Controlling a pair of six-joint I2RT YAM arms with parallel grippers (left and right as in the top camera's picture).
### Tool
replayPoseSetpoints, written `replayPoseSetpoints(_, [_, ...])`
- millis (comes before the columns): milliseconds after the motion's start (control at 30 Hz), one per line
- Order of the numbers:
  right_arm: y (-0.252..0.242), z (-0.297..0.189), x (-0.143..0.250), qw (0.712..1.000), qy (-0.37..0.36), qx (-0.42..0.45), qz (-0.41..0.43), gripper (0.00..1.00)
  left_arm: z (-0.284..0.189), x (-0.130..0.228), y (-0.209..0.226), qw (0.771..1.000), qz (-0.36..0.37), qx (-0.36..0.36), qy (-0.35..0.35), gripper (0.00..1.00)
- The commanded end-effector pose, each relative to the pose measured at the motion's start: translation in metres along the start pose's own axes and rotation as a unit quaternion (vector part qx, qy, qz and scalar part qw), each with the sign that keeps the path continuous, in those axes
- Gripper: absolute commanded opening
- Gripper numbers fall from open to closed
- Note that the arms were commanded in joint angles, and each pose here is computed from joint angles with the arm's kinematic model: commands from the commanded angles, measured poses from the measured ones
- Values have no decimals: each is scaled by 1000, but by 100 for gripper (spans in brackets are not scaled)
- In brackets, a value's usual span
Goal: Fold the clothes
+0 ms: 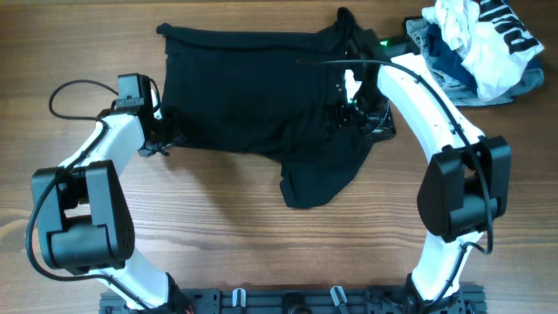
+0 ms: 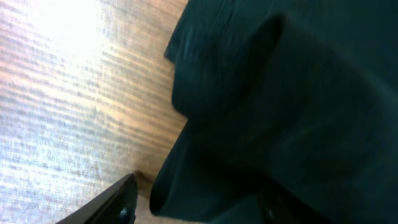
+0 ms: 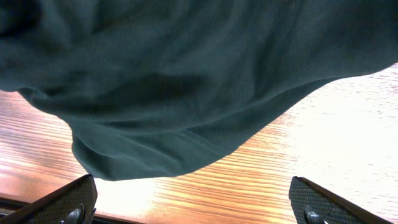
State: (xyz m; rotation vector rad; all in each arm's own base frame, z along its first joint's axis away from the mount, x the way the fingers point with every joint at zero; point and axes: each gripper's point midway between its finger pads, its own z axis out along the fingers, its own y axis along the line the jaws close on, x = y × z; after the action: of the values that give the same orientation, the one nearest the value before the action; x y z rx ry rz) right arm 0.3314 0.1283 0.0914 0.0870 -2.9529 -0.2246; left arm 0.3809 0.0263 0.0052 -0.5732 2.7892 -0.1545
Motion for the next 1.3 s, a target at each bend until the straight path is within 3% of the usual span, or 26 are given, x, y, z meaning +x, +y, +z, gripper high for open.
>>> replayPoseSetpoints(0, [-1, -9, 1, 1000, -16, 3, -13, 100, 0, 2, -8, 1000, 6, 20, 2, 47])
replayPoseSetpoints(133, [-1, -7, 4, 1000, -9, 3, 18, 98, 2, 18, -14, 999, 11, 25, 32, 4])
replayPoseSetpoints(367, [-7, 1, 26, 999, 3, 3, 50, 97, -8, 43, -14, 997, 18, 12, 78, 4])
replayPoseSetpoints(700, [14, 14, 63, 993, -90, -75, 31, 92, -97, 1, -18, 998, 6, 47, -48, 4])
replayPoseSetpoints(967, [22, 77, 84, 997, -48, -62, 25, 89, -136, 4, -20, 995, 4, 58, -81, 4])
replayPoseSetpoints(1267, [17, 106, 88, 997, -31, -57, 45, 86, -169, 2, -24, 990, 3, 74, -124, 4])
